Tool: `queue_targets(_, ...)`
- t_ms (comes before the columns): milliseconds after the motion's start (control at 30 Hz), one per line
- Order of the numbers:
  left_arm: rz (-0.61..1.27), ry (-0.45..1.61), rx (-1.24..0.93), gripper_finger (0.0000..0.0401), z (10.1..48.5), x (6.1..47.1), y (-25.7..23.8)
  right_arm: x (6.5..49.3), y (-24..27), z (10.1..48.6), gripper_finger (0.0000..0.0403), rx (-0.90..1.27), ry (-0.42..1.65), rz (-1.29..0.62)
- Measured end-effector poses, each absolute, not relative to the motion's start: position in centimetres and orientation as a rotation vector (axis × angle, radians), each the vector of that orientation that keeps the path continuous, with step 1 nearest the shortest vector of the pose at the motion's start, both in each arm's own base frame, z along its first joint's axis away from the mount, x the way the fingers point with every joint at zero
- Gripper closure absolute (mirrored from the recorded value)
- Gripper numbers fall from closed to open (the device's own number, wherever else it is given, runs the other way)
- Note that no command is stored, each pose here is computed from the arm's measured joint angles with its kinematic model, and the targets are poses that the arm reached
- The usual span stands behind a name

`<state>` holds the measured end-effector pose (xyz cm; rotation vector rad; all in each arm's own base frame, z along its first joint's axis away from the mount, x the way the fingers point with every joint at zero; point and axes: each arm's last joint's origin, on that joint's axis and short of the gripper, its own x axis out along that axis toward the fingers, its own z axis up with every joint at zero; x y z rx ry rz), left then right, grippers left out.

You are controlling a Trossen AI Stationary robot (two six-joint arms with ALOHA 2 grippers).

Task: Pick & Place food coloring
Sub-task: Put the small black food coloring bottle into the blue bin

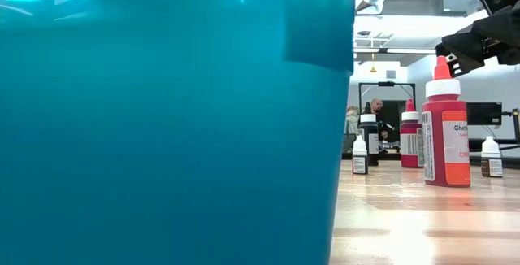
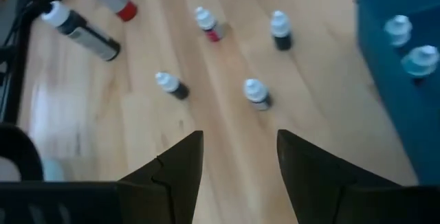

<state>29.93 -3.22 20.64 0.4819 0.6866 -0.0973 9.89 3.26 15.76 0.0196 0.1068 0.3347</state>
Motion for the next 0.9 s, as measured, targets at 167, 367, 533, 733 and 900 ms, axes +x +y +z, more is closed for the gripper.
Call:
queue_targets(167,-0.091,0.767,0.451,0.0223,21.2,31.2,-2.2,9.9,3.3,15.8,0.0244,0.020,0.107,0.335)
queue_targets(367,-0.212,0.849,0.412,0.0223,21.6,34.2,-2.7,9.9,3.3,15.8,0.0244,0.020,0.105,0.335)
queue_targets(533,-0.255,0.883,0.443,0.0223,21.2,36.7,-2.5,9.9,3.3,15.8,0.0244,0.020,0.103,0.336)
queue_targets(733,-0.277,0.937,0.438,0.0223,20.4,38.6,-1.7,9.9,3.3,15.8,0.0244,0.020,0.106,0.335)
queue_targets(900,-0.326,0.958,0.422,0.0223,19.6,39.2,-1.9,9.9,3.3,15.8,0.0244,0.020,0.106,0.335)
